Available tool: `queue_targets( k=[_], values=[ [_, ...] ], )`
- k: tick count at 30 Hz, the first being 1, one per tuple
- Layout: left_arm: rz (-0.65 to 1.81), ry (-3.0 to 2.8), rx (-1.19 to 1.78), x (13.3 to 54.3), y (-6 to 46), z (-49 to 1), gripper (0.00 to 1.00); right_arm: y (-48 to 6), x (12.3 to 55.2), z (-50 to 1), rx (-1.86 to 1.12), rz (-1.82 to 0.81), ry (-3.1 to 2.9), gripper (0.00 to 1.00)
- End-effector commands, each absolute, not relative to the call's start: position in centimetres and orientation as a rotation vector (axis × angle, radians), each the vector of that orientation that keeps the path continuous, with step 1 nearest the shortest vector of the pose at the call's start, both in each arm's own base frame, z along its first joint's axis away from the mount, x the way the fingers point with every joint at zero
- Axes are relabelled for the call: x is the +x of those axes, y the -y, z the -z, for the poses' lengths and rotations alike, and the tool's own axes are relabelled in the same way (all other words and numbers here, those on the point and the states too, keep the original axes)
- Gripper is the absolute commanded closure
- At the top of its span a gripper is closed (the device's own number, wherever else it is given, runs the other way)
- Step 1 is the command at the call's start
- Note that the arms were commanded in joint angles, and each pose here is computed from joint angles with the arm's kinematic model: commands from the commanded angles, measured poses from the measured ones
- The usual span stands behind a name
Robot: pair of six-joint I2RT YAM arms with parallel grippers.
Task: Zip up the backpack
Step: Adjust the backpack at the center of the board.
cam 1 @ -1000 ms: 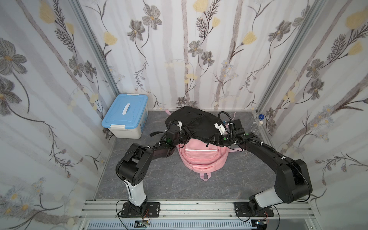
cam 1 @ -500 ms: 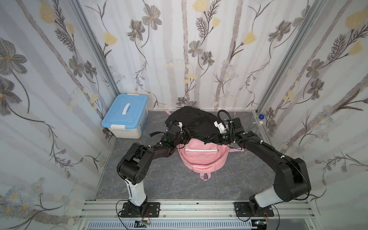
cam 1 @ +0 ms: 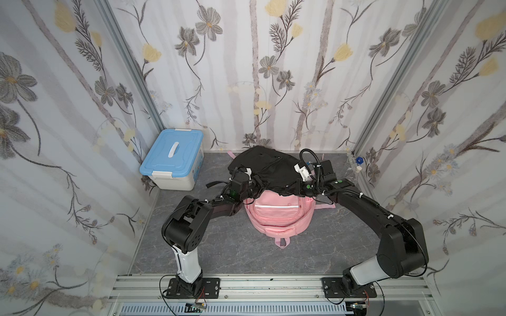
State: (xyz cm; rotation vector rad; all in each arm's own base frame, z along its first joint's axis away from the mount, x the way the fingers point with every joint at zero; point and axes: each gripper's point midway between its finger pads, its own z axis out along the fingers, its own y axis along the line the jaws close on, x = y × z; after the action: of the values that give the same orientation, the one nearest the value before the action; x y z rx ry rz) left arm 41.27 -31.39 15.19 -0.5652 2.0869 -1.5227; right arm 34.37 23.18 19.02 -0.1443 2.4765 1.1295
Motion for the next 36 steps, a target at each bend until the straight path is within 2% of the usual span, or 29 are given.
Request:
queue_targets(
  k=[1,10,20,28,36],
  values=[
    [1.558,-2.076,-0.523,41.0,31.9,-16.0,1.0,-23.6,34.2,-20.0,-0.172,-1.172,-2.458,1.0],
    [1.56,-2.074,-0.523,41.2,31.9,-15.9,1.0,-23.7,32.2,-18.5,-0.13,-1.164,-2.607,1.0],
    [1.541,-2.084,-0.519,40.9,32.0,-15.7,1.0,-24.7,30.7,-17.8,-0.148,-1.036,-2.764,1.0],
    [1.528,-2.091,-0.496,40.6,32.3,-15.8,1.0,-25.7,30.7,-16.6,-0.166,-0.945,-2.846,1.0],
    [1.513,-2.084,-0.483,40.2,32.0,-15.9,1.0,-26.0,32.4,-18.0,-0.086,-0.894,-2.782,1.0]
  ],
)
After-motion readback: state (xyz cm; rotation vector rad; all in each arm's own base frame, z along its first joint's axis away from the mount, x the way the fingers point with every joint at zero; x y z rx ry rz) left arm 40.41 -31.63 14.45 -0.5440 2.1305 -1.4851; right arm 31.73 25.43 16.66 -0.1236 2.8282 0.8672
